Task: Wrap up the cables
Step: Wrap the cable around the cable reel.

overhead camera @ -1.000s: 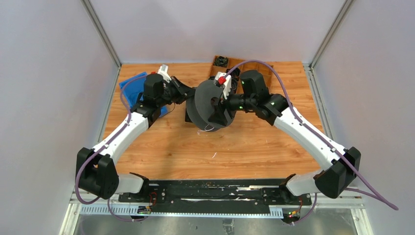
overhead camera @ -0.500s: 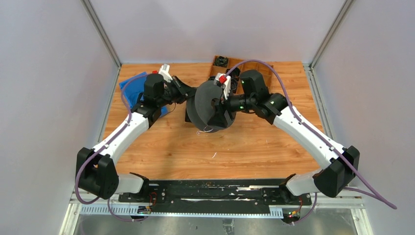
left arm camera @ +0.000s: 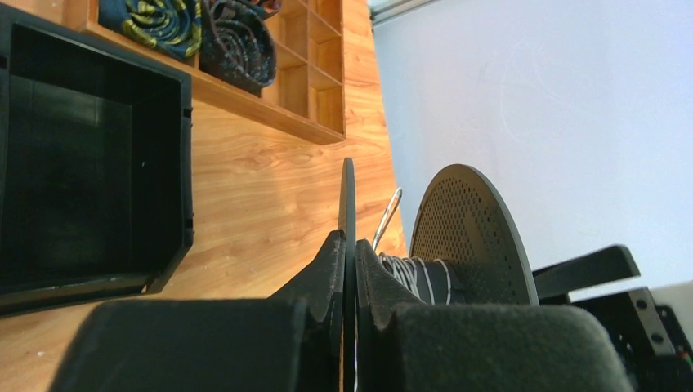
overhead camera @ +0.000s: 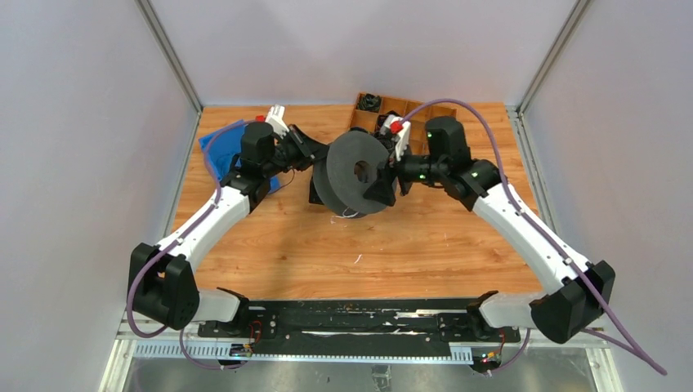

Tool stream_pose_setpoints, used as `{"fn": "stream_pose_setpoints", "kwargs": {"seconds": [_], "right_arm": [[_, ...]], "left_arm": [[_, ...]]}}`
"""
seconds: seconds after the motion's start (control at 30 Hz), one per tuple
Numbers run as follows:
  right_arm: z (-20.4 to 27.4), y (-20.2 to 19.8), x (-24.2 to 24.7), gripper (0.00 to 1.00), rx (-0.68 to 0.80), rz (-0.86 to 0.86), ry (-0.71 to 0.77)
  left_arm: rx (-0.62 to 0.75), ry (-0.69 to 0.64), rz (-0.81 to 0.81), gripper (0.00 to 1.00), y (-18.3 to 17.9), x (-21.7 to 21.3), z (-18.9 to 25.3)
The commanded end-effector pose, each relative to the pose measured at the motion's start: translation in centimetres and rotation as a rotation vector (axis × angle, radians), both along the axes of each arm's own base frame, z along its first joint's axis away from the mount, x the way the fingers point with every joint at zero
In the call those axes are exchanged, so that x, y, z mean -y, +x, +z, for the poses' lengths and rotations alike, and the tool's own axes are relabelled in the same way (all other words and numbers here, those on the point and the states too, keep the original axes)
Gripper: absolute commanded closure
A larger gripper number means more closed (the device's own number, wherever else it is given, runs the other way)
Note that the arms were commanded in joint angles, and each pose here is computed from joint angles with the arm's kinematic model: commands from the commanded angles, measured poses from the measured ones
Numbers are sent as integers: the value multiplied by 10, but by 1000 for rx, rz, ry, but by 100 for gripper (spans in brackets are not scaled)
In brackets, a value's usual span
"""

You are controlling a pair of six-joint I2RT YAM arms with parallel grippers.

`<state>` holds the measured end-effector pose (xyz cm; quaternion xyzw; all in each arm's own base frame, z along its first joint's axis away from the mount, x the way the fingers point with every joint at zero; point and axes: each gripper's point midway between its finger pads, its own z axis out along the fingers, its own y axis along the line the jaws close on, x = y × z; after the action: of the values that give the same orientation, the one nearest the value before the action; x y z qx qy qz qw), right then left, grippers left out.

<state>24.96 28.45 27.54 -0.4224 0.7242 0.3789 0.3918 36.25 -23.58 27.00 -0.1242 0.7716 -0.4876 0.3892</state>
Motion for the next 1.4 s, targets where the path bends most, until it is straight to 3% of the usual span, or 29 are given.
{"fn": "stream_pose_setpoints", "kwargs": {"seconds": [0.0, 0.13, 0.3, 0.53, 0.87, 1.03, 1.37], "right_arm": [[17, 16, 28, 21, 50, -101, 40], [10, 43, 69, 23, -19, -286, 78], [-15, 61, 106, 27, -211, -440, 162], [-28, 45, 84, 32, -394, -315, 381], [-9, 29, 72, 41, -380, -163, 511], [-1, 24, 69, 54, -389, -119, 549], [11, 13, 68, 96, -354, -80, 574]], "left_arm": [[130, -64, -43, 100, -5, 7, 36], [145, -82, -59, 100, -8, 10, 34], [185, -124, -104, 100, -12, 18, 44], [230, -148, -146, 100, -20, 25, 54], [268, -190, -208, 100, -28, 37, 63], [263, -210, -221, 100, -29, 41, 63], [239, -225, -205, 100, -25, 42, 50]]}}
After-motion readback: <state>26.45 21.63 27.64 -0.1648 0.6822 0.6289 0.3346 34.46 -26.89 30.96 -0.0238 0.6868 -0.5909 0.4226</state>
